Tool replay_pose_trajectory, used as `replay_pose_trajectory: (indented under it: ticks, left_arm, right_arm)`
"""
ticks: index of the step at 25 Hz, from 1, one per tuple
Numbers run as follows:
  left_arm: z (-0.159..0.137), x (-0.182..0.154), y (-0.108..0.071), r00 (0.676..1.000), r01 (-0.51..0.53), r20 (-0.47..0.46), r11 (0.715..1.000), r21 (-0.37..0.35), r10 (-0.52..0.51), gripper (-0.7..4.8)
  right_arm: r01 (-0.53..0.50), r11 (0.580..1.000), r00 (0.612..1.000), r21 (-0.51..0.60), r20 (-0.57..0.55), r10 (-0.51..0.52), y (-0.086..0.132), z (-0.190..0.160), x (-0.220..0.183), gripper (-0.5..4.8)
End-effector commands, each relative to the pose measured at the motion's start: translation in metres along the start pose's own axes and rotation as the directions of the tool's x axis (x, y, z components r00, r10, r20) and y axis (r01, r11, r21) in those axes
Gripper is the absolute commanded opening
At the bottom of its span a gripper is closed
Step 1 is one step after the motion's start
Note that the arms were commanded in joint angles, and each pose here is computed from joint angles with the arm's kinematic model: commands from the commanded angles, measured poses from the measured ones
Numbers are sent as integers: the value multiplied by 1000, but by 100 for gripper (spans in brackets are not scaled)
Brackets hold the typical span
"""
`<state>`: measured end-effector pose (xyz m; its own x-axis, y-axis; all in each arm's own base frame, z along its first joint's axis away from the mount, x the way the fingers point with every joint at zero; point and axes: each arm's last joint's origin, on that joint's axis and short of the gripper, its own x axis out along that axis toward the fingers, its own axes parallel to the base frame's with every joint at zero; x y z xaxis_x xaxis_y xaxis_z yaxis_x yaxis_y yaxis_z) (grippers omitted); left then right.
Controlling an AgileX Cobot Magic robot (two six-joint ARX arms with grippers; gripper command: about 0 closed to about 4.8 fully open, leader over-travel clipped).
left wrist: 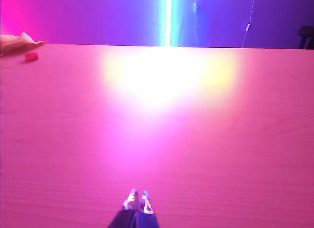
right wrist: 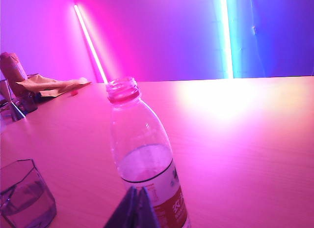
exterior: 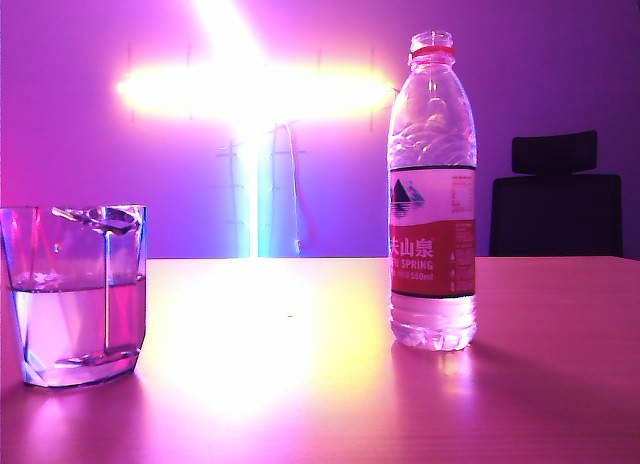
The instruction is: Pick up the mineral water bottle on the table and pour water into the mug until it's half full.
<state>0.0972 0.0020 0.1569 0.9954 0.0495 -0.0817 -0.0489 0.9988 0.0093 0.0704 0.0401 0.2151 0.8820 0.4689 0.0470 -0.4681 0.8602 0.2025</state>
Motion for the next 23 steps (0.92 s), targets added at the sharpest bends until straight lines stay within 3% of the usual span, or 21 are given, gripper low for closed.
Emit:
replay_pose_trajectory:
  ticks: [1, 6, 11, 16, 23]
  left_arm:
    - [2, 0, 0, 1000, 2, 11, 1000, -3, -2, -2]
    - [2, 0, 0, 1000, 2, 11, 1000, -3, -2, -2]
    - [2, 0, 0, 1000, 3, 12, 1000, -3, -3, -2]
    - [2, 0, 0, 1000, 1, 11, 1000, -3, -1, -2]
    - [2, 0, 0, 1000, 2, 11, 1000, -3, -2, -2]
  right_arm:
    - [-1, 1000, 1000, 5, 16, 1, 0, 2, 0, 0]
    - [14, 1000, 1000, -24, 17, -13, 0, 2, 0, 0]
    - [161, 981, 987, -105, 8, -161, -20, -7, 2, -1]
    - [323, 939, 946, -116, 76, -316, -55, -33, 2, -1]
    - [458, 882, 887, -110, 116, -447, -61, -34, 0, -1]
